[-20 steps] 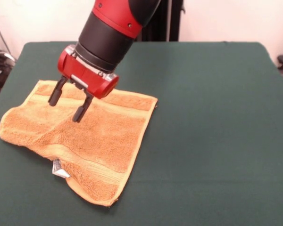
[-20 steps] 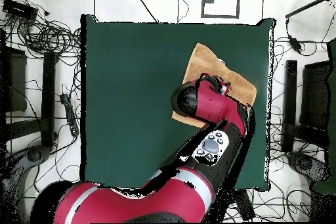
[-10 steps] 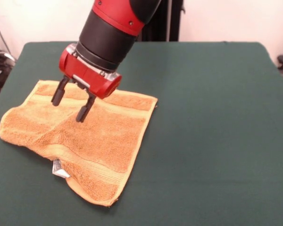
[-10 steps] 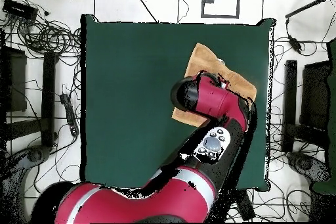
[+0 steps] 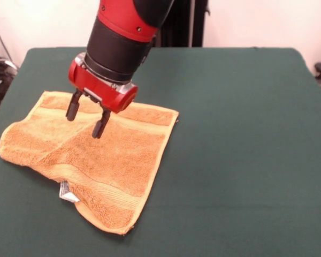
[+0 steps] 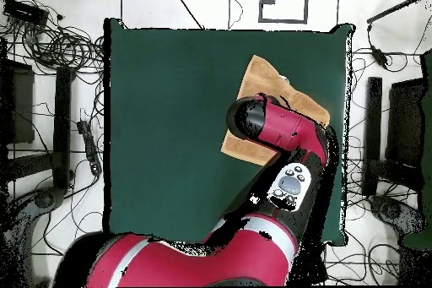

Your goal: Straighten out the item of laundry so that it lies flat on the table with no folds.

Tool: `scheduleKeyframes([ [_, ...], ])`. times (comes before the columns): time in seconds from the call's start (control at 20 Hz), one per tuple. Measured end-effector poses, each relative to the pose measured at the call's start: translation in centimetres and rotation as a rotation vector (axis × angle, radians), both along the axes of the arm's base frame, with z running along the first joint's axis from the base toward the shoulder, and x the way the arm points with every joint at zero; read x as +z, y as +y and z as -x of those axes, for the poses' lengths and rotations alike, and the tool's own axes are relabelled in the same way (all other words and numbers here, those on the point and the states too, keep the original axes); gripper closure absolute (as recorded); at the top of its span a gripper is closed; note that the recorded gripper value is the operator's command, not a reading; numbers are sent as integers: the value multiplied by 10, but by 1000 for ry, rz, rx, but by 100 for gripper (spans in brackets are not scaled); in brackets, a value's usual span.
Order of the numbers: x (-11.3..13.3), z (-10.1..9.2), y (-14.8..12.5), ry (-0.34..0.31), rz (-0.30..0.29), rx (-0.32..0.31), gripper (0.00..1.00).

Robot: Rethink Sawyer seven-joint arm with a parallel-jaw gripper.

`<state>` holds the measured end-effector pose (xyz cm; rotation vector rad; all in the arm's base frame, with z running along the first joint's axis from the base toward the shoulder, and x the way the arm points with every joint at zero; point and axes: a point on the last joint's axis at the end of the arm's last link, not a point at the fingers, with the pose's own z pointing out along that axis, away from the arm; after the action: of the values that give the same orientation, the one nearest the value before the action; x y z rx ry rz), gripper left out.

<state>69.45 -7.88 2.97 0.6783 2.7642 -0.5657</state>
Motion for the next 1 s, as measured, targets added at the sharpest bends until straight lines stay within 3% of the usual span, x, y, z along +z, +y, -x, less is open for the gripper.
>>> scheduleKeyframes([
  [0.55,1,-5,8,-9,-25,2,0],
  [1.0,-9,-1,22,28,-71,-7,0],
])
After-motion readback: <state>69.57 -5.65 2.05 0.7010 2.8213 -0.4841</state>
